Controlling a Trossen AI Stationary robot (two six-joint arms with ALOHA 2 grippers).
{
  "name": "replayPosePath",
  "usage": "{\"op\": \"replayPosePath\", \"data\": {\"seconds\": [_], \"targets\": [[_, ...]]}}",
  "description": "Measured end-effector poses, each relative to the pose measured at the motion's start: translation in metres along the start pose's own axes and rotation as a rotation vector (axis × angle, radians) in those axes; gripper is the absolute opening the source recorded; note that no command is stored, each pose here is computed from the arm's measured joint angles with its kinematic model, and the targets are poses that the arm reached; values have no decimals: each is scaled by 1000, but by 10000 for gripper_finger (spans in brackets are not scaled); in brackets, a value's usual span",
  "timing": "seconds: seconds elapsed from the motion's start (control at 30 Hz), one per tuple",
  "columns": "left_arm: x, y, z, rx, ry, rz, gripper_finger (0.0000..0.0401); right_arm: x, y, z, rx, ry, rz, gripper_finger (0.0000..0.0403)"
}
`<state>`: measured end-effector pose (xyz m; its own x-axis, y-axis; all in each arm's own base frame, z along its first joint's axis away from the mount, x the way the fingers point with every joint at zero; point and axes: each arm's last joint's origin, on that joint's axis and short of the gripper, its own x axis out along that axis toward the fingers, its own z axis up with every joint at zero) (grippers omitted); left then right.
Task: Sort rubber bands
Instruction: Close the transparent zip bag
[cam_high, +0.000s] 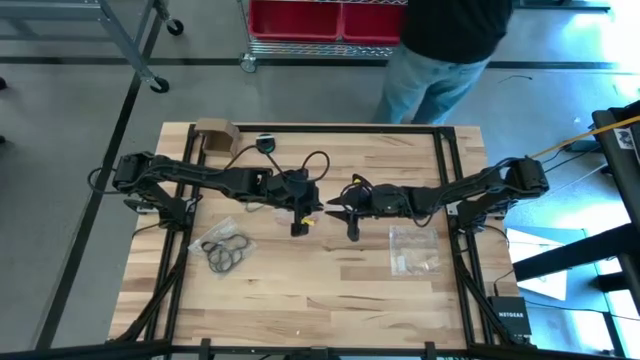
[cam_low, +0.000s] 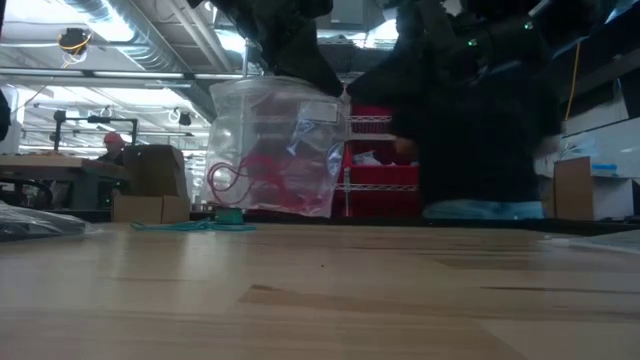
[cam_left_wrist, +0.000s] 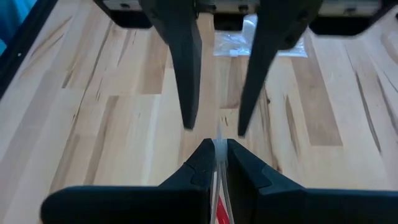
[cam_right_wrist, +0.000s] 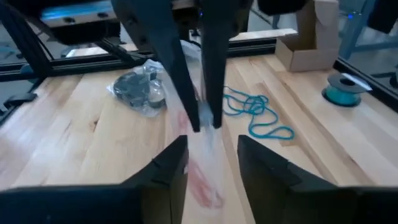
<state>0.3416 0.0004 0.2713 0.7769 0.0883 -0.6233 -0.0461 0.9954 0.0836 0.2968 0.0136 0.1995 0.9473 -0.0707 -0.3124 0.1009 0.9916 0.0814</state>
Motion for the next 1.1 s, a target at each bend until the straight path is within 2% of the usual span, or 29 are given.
{"op": "replayPosePath", "data": {"seconds": [0.1,0.2,0.53,0.7,0.9,1.1], "targets": [[0,0,0,-5,0,0,17,6,1,-1,-13,-31,9,133],[0,0,0,-7,0,0,17,11,1,-1,-49,-28,9,117],[0,0,0,-9,4,2,17,11,1,-3,-108,-15,-5,6],[-1,0,0,-10,2,7,17,11,0,-1,-105,-40,-40,1],[-1,2,1,-65,-5,41,17,10,0,0,-69,-58,-182,0],[-1,2,-1,-108,15,44,17,7,7,-1,-94,-76,-328,0]]}}
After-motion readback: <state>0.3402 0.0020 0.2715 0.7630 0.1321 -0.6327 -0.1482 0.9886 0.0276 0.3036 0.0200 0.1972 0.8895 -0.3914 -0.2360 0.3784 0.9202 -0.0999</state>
